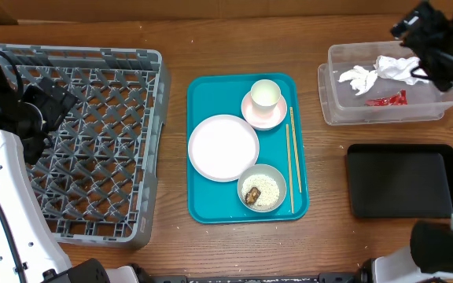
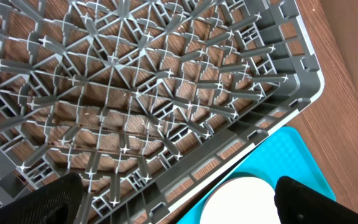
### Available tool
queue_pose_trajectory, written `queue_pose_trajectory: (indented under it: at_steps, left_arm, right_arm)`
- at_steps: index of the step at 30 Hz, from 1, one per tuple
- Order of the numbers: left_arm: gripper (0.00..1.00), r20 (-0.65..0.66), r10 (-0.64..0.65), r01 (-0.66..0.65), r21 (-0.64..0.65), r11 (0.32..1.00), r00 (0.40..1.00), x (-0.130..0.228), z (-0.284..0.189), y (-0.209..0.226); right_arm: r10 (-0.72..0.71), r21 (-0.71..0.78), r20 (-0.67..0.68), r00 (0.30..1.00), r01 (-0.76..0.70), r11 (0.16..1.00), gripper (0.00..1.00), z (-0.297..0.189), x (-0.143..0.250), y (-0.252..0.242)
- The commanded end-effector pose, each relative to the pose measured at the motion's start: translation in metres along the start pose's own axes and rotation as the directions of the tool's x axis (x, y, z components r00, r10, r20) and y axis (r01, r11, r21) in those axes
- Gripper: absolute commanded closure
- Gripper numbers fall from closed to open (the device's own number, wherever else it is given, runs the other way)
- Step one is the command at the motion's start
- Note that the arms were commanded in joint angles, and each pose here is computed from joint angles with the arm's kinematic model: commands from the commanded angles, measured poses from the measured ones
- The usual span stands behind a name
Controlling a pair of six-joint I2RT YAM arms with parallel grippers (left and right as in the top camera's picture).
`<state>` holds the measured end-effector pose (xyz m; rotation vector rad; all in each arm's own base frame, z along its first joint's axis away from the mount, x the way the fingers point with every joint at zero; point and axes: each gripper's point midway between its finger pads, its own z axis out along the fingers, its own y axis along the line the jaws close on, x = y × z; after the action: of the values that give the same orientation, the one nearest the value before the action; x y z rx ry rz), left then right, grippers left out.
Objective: Sort waste into correct bins and load items into the dishwasher
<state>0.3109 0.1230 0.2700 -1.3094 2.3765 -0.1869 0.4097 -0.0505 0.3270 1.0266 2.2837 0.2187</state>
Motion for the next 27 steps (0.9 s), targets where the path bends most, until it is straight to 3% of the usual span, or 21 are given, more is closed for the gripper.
queue_pose_trajectory:
  at_steps: [1,9,16,19,27]
  left_arm:
    - [0.0,0.018,-0.014,0.014,0.006,1.0,1.0,-0.003,-0.005,-0.001]
    - [0.0,0.018,-0.014,0.014,0.006,1.0,1.0,-0.003,-0.005,-0.001]
    - [0.0,0.018,-0.014,0.014,0.007,1.0,1.0,-0.003,-0.005,-0.001]
    - [0.0,0.018,-0.014,0.013,0.006,1.0,1.0,-0.003,-0.005,-0.001]
    - [0.0,0.018,-0.014,0.013,0.006,1.0,1.0,-0.003,-0.005,-0.001]
  right_arm:
    - [0.029,0.123,0.09,0.996,-0.04,0.992,0.0,-0.011,-0.022,-0.034]
    - [0.24,0.154,-0.022,0.97,-0.234,0.96,0.0,-0.017,-0.03,-0.102]
    - [0.327,0.151,-0.162,0.931,-0.304,0.941,0.0,-0.024,-0.006,-0.113]
    - [0.301,0.141,-0.208,0.931,-0.276,0.951,0.0,-0.023,0.006,-0.104]
    - [-0.013,0.03,-0.316,0.949,0.023,0.999,0.0,-0.021,0.046,-0.054]
